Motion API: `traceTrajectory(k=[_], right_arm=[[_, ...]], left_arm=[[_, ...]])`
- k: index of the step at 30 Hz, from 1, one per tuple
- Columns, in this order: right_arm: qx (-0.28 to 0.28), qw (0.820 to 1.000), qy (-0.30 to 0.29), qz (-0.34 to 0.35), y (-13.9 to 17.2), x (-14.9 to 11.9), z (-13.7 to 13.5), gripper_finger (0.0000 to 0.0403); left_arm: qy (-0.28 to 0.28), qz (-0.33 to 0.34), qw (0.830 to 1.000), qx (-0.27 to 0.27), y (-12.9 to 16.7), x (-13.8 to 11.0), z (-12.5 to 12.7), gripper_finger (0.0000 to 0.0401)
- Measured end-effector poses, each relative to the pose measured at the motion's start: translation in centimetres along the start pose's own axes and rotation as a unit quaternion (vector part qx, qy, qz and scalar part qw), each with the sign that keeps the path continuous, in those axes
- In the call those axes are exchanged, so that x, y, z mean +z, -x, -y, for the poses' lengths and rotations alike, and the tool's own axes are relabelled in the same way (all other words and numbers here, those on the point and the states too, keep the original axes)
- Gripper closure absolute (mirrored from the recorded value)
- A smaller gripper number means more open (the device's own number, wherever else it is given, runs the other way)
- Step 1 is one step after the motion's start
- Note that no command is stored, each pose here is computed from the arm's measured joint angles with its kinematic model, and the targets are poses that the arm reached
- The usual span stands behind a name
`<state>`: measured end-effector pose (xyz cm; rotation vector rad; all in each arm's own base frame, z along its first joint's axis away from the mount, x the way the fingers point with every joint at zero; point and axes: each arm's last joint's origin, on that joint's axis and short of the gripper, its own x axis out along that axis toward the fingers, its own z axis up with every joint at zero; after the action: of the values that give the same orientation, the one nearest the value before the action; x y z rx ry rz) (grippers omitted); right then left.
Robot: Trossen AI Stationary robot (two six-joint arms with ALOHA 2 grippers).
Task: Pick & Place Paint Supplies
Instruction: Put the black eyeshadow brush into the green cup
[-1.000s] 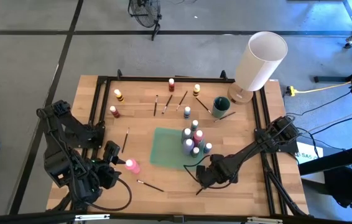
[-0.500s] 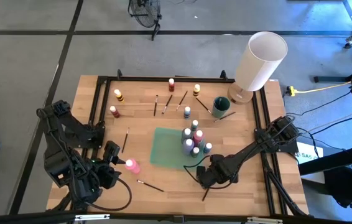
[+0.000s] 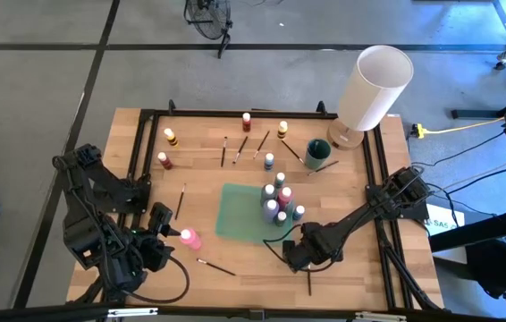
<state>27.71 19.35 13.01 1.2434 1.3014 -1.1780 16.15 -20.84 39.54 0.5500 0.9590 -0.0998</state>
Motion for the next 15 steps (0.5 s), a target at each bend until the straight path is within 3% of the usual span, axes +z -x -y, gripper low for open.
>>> traceTrajectory(k=[15], right_arm=[[0.005, 0.997, 0.076, 0.010, 0.03, -0.04, 0.03, 0.0395]], left_arm=[[0.000, 0.000, 1.000, 0.000, -0.01, 0.01, 0.01, 0.0212]])
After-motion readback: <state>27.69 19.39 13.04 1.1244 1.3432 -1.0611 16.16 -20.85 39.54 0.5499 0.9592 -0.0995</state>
